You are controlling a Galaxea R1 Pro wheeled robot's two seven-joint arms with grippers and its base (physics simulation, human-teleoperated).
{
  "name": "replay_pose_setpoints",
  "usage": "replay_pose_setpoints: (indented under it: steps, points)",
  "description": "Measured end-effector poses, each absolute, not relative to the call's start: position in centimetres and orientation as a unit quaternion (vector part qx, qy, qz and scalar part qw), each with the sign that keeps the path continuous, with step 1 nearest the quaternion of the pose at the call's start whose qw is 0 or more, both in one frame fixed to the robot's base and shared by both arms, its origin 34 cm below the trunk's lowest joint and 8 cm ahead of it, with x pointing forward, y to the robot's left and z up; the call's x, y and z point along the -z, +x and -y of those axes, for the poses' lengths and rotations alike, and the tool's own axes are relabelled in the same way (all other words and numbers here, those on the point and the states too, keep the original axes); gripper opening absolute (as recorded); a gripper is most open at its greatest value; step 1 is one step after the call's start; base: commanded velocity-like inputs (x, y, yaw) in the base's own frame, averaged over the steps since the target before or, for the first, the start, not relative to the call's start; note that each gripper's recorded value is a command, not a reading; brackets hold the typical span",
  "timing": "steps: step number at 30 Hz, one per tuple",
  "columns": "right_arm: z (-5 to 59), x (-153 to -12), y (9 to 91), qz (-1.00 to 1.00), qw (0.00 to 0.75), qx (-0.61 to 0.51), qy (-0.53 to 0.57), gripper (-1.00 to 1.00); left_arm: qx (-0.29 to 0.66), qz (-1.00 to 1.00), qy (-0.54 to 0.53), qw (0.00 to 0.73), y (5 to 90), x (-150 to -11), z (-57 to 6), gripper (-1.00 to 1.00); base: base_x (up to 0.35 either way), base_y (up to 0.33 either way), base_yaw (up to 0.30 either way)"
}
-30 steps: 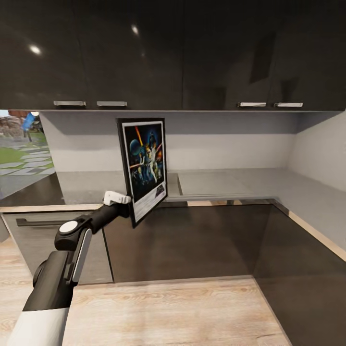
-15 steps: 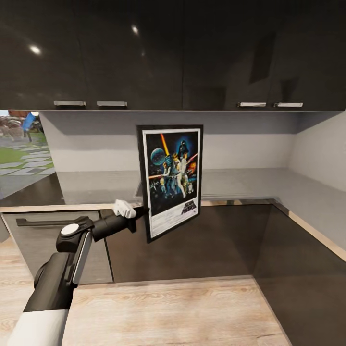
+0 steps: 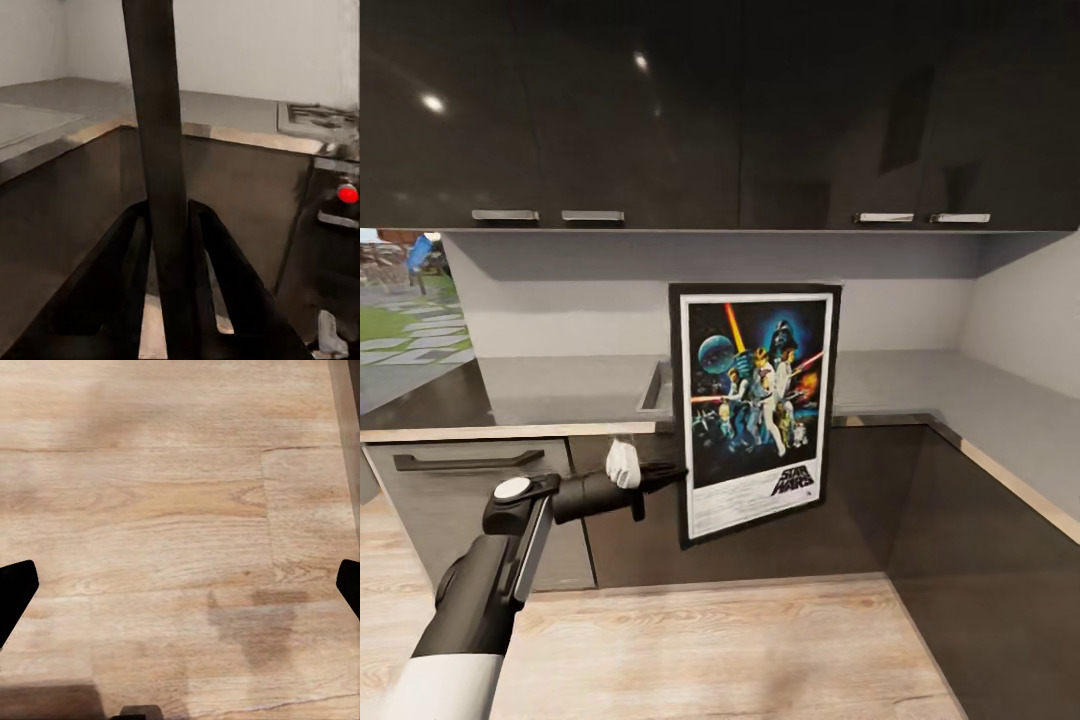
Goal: Pick up the poster from the kitchen countertop and hang it on one of the wall nails in the kitchen.
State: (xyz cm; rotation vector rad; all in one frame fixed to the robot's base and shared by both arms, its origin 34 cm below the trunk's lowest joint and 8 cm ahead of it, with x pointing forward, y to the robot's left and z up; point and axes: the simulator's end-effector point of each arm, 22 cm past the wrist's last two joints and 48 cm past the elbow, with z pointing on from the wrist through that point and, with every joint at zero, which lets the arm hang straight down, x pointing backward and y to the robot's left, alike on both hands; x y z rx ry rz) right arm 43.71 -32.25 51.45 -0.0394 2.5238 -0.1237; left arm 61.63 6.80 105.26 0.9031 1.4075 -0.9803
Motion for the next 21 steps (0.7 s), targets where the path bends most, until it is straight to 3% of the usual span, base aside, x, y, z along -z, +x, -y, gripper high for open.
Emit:
replay_pose_setpoints:
  steps: [3,11,21]
  points:
    - [31.8,-51.6,44.0,-0.951,0.306,0.035,-0.019,1.00,0.456,-0.606,0.378,0.530,61.0,-101.8,-6.8,-1.00,0.000,0.000,0.000]
    - [29.6,-53.0,45.4,-0.936,0.347,-0.035,-0.054,1.00,0.513,-0.583,0.340,0.531,60.4,-95.5,-11.0,-1.00,0.000,0.000,0.000]
    - [28.6,-57.5,49.9,-0.899,0.420,-0.084,-0.096,1.00,0.499,-0.608,0.308,0.536,60.9,-92.9,-16.0,-1.00,0.000,0.000,0.000]
